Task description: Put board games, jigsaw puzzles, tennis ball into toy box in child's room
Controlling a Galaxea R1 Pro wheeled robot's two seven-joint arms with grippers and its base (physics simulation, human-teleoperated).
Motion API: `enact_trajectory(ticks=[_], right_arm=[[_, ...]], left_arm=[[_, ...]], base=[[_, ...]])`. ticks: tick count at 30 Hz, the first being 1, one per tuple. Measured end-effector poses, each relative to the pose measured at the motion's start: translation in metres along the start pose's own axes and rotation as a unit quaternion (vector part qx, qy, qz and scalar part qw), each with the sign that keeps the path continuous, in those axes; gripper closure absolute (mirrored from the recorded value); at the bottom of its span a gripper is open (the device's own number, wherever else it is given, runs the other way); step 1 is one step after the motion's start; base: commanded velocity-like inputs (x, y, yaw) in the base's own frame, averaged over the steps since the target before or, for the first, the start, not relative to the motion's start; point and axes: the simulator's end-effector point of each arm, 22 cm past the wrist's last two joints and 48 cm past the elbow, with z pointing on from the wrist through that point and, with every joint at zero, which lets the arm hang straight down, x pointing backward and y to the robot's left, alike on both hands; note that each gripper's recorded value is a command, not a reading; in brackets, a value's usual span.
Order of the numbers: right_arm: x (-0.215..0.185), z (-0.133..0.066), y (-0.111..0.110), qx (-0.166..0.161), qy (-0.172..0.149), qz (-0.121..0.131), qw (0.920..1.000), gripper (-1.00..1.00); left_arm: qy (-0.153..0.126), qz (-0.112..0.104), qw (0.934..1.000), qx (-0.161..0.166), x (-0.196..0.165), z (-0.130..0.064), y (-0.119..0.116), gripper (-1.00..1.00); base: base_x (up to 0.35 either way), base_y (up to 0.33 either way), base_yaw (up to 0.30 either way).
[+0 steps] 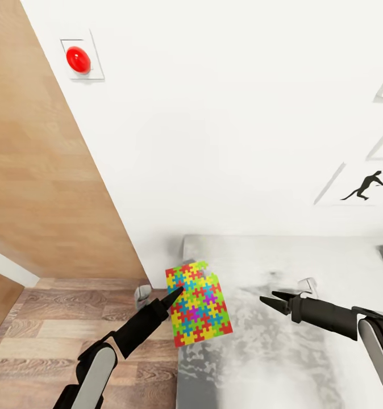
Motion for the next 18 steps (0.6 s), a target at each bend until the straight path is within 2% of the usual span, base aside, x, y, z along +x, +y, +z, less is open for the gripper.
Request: enact_trajectory(ticks=[18], right_arm=[[-0.0097, -0.0082, 0.0068, 0.001, -0.009, -0.012, 0.9999, -1.0]], left_arm=[[-0.006, 0.009, 0.9999, 0.004, -0.0051, -0.0032, -0.0099, 1.0]], base=[[0.0, 0.0, -0.075]])
